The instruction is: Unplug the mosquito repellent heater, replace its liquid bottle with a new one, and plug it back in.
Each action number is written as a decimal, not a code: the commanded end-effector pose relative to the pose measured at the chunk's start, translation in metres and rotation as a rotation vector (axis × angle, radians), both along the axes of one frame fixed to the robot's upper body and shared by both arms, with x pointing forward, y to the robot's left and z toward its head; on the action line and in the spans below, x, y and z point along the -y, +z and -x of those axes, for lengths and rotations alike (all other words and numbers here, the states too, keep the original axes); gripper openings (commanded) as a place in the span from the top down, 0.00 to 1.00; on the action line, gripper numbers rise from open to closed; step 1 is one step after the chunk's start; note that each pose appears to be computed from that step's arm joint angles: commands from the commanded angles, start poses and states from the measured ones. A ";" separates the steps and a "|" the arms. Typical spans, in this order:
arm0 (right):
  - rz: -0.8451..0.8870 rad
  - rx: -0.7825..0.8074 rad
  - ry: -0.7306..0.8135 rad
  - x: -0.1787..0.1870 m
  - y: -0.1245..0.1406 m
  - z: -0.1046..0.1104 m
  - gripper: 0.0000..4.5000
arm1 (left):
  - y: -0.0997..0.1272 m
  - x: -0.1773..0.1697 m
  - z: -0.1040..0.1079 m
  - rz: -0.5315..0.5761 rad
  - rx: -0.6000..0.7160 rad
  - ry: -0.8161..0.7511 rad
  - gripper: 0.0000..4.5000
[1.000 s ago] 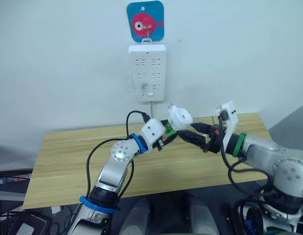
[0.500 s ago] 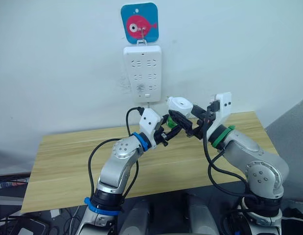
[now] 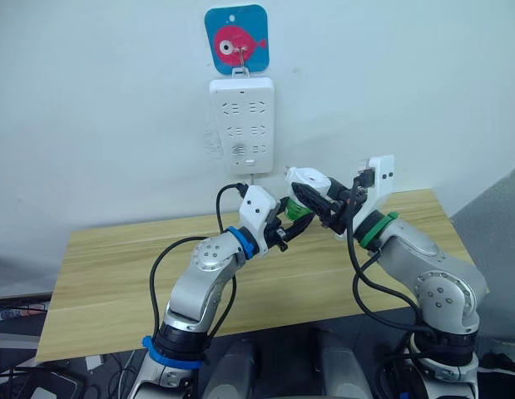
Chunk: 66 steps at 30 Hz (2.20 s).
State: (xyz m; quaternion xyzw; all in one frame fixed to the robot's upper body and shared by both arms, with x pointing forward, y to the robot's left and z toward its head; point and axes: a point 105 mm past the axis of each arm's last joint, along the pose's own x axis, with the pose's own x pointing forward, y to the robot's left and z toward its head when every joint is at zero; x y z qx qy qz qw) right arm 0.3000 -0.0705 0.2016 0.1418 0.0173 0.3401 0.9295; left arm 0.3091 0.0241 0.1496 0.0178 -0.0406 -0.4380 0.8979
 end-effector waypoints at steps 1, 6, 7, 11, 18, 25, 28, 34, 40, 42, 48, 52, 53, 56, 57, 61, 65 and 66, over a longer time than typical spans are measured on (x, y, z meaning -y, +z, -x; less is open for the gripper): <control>-0.015 0.032 0.038 -0.004 0.007 0.005 0.35 | 0.020 0.003 0.005 0.035 0.079 -0.005 0.43; 0.075 0.075 0.003 0.014 -0.001 -0.004 0.35 | 0.017 -0.005 0.008 0.030 0.076 0.001 0.08; 0.087 0.082 -0.014 0.020 -0.003 -0.006 0.35 | 0.018 -0.010 0.008 0.031 0.087 0.021 0.01; 0.110 0.115 -0.074 0.034 -0.004 -0.014 0.35 | 0.017 -0.037 0.004 0.014 0.137 0.161 0.00; 0.202 0.148 -0.074 0.037 -0.016 -0.012 0.35 | 0.045 -0.112 -0.013 0.028 0.272 0.470 0.00; 0.185 0.195 -0.087 0.035 -0.006 -0.018 0.35 | 0.066 -0.115 -0.030 0.012 0.300 0.363 0.00; 0.150 0.226 -0.033 0.026 0.006 -0.015 0.35 | 0.069 -0.109 -0.038 -0.007 0.291 0.279 0.00; 0.181 0.265 0.035 0.018 0.016 -0.007 0.35 | 0.072 -0.107 -0.058 -0.054 0.297 0.205 0.00; 0.167 0.279 0.029 0.022 0.027 -0.004 0.35 | 0.072 -0.093 -0.060 -0.073 0.286 0.054 0.00; 0.163 0.281 0.033 0.021 0.030 -0.003 0.35 | 0.073 -0.090 -0.060 -0.071 0.283 0.013 0.00; 0.157 0.291 0.031 0.020 0.036 0.001 0.35 | 0.080 -0.086 -0.067 -0.060 0.270 -0.047 0.00; 0.149 0.295 0.030 0.017 0.039 0.002 0.35 | 0.081 -0.088 -0.064 -0.026 0.241 -0.078 0.08; 0.148 0.294 0.033 0.016 0.039 0.003 0.35 | 0.081 -0.088 -0.063 -0.019 0.230 -0.086 0.14; 0.150 0.293 0.040 0.014 0.040 0.003 0.35 | 0.081 -0.088 -0.061 -0.009 0.208 -0.105 0.34; 0.152 0.294 0.044 0.013 0.040 0.003 0.35 | 0.082 -0.088 -0.061 -0.007 0.204 -0.107 0.40; 0.131 0.293 0.074 0.003 0.043 0.003 0.35 | 0.084 -0.088 -0.063 0.020 0.180 -0.110 0.69; 0.166 0.284 0.098 -0.007 0.040 0.000 0.35 | 0.086 -0.086 -0.061 0.049 0.127 -0.141 0.71; 0.178 0.281 0.104 -0.008 0.038 -0.001 0.35 | 0.086 -0.087 -0.061 0.040 0.130 -0.140 0.71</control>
